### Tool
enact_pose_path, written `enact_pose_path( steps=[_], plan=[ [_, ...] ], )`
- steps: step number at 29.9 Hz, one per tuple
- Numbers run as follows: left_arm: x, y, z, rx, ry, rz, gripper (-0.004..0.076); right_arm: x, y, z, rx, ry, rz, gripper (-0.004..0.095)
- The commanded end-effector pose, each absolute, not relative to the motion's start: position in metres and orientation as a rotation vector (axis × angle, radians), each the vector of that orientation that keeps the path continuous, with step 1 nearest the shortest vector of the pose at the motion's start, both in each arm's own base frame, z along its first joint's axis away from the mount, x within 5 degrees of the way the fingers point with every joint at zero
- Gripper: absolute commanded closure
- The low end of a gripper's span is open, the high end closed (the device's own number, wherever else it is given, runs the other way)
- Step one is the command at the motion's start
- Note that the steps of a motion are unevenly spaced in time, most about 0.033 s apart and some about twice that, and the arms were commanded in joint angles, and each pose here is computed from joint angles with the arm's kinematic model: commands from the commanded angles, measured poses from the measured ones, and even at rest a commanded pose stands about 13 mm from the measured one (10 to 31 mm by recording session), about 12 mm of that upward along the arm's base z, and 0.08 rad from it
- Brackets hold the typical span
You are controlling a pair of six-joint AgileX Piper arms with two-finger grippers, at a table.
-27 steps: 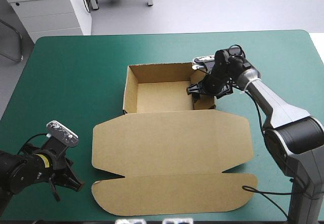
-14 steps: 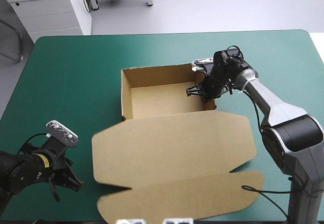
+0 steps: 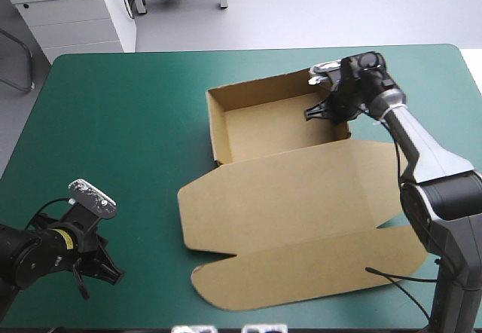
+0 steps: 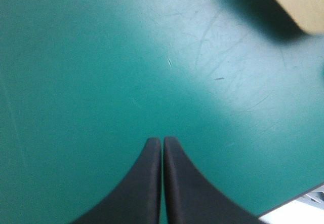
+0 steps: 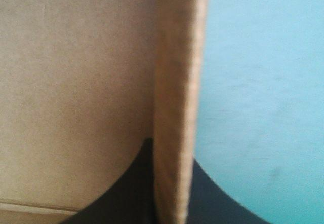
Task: Fold the box
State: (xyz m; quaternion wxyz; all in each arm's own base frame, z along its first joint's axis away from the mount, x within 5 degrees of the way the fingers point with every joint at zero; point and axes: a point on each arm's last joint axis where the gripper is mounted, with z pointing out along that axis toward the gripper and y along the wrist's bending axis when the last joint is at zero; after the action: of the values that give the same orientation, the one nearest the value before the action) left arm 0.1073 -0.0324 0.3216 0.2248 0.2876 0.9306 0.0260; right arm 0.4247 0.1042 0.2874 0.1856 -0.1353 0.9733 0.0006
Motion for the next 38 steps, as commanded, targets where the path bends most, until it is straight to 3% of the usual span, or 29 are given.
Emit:
enact_pose_path(
  steps=[1, 9, 16, 22, 32, 35, 38],
  plan=[
    [0.105, -0.032, 0.327, 0.78, 2.575, 0.067, 0.0731, 0.426, 0.047, 0.34, -0.238, 2.617, -0.066, 0.0927],
    [0.105, -0.032, 0.327, 0.78, 2.573, 0.067, 0.0731, 0.418, -0.084, 0.345, 0.162, 2.651, -0.175, 0.0927],
    [0.105, -0.032, 0.328, 0.78, 2.572, 0.067, 0.0731, 0.398, -0.159, 0.345, 0.364, 2.628, -0.241, 0.0927],
    [0.105, -0.032, 0.328, 0.779, 2.568, 0.067, 0.0731, 0.387, -0.184, 0.345, 0.418, 2.619, -0.263, 0.0927],
    [0.105, -0.032, 0.328, 0.779, 2.572, 0.064, 0.0731, 0.387, -0.186, 0.344, 0.397, 2.619, -0.224, 0.0908],
    [0.105, -0.032, 0.328, 0.779, 2.572, 0.062, 0.0731, 0.386, -0.187, 0.344, 0.397, 2.62, -0.231, 0.0763],
    [0.105, -0.032, 0.327, 0.78, 2.575, 0.062, 0.0731, 0.384, -0.19, 0.344, 0.402, 2.624, -0.237, 0.0399]
  ],
)
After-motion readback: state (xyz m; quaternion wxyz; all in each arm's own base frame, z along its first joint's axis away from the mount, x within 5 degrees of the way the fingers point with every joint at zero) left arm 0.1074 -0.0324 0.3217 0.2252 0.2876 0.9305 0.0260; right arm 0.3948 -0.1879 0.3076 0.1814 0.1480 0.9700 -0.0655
